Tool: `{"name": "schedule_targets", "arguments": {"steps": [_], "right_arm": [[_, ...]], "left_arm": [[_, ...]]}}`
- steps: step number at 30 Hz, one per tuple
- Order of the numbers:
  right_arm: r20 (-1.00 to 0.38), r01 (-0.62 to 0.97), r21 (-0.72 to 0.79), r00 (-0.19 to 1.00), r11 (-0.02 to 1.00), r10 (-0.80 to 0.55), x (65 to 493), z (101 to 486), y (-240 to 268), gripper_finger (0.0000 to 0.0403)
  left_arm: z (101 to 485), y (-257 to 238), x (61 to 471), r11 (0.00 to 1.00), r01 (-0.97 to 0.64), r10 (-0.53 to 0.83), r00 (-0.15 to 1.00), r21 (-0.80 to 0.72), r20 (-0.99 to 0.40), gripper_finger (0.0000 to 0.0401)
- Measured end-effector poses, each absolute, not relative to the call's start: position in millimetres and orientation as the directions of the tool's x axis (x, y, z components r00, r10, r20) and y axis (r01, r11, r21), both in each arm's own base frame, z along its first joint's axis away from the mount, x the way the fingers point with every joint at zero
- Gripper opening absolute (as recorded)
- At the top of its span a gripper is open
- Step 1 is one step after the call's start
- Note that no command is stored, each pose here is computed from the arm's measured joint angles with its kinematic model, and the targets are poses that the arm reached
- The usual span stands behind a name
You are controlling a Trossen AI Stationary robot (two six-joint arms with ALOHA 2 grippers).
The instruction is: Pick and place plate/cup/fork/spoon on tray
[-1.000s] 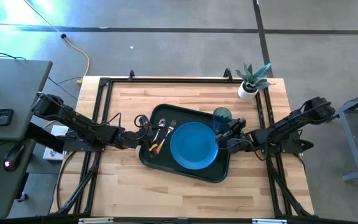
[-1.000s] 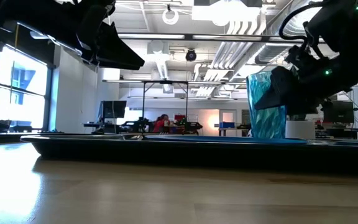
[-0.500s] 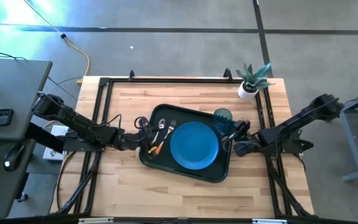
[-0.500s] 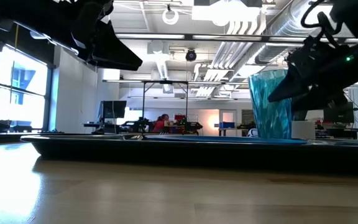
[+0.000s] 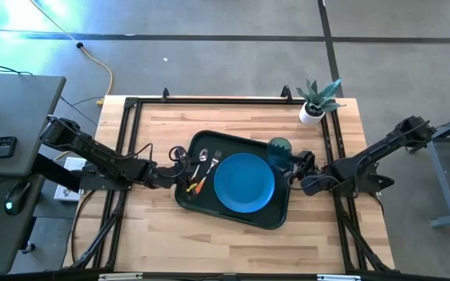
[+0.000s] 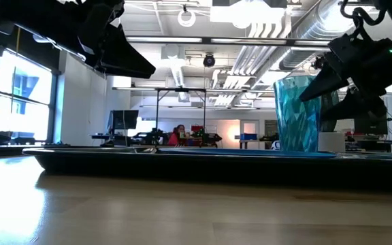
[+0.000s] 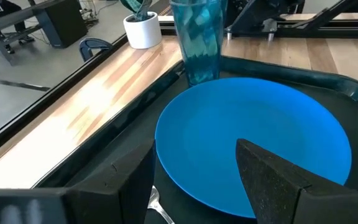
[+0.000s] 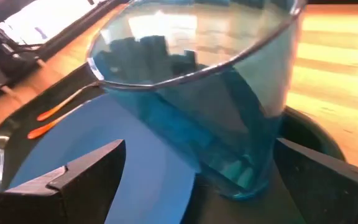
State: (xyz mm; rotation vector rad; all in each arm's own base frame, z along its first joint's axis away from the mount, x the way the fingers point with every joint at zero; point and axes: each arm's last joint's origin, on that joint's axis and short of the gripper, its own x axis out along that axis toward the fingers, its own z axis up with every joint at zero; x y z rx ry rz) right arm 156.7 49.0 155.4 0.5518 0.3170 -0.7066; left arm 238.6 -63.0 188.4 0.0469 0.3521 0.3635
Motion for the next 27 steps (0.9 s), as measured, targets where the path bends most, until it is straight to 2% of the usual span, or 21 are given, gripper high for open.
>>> {"name": "schedule_targets", "arguments": {"steps": [8, 20, 27], "right_arm": [[-0.543, 0.772, 0.358, 0.629, 0.525, -0.556, 143.6, 144.2, 43.2, 0.0385], [-0.626, 0.754, 0.367, 0.634, 0.545, -0.454, 143.3, 141.5, 46.3, 0.0381], [-0.646, 0.756, 0.378, 0.629, 0.535, -0.432, 142.2, 140.5, 47.4, 0.0345]], "left_arm": [[187.6, -62.8, 238.2, 0.934, -0.341, 0.357, 0.871, 0.107, -0.337, 0.0211], [185.6, -61.5, 237.5, 0.931, -0.347, 0.363, 0.862, 0.111, -0.354, 0.0211], [184.6, -61.4, 237.1, 0.929, -0.361, 0.365, 0.858, 0.081, -0.362, 0.0211]]}}
